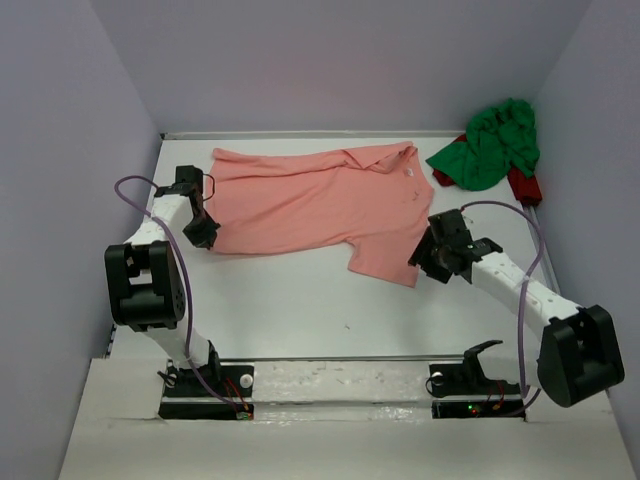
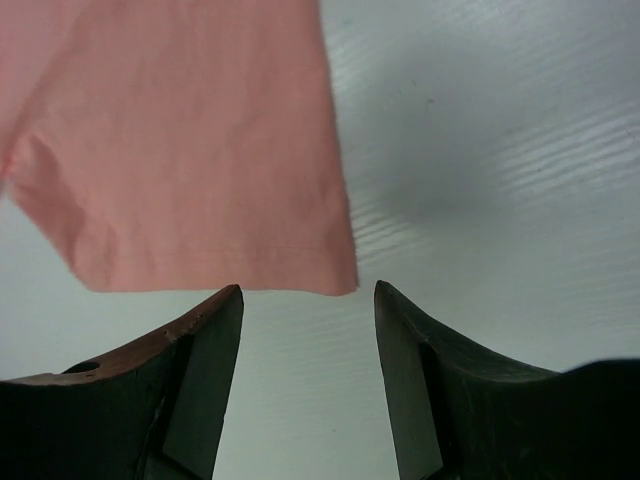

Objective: Fold and stack the t-shirts
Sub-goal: Flatten out the tshirt

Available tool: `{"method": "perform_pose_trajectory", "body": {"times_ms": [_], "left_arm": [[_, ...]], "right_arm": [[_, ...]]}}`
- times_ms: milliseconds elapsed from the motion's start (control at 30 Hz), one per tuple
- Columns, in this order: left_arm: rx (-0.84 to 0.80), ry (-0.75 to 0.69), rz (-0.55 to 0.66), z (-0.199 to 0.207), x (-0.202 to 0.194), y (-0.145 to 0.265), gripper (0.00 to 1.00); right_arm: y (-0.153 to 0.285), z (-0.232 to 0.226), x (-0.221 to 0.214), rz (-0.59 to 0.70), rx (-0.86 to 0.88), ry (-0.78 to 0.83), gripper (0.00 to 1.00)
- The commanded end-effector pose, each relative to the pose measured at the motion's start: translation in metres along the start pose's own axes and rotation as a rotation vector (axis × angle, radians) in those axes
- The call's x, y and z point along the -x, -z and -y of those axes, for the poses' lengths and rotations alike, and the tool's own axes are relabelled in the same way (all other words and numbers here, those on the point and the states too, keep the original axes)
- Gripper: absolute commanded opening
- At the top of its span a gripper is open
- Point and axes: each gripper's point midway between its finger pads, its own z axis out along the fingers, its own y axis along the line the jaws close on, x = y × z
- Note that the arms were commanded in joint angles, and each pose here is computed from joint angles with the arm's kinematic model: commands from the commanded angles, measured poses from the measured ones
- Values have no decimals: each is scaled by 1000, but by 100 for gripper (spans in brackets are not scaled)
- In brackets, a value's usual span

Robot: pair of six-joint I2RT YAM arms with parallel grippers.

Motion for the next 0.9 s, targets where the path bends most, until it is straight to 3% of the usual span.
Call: {"method": "perform_pose_trajectory", "body": {"times_ms": [0, 200, 667, 867], "left_arm": [[-50, -15, 26, 4, 7, 17, 3], [-75, -9, 25, 8, 7, 20, 3], [-98, -16, 20, 13, 6, 18, 3], [-99, -21, 18, 14, 6, 17, 3]], "right_arm": [[-19, 13, -5, 7, -69, -37, 59], [-29, 18, -17, -23, -81, -71, 54], [-48, 19, -42, -123, -72, -78, 52], [-54, 18, -46, -144, -71, -87, 41]]}}
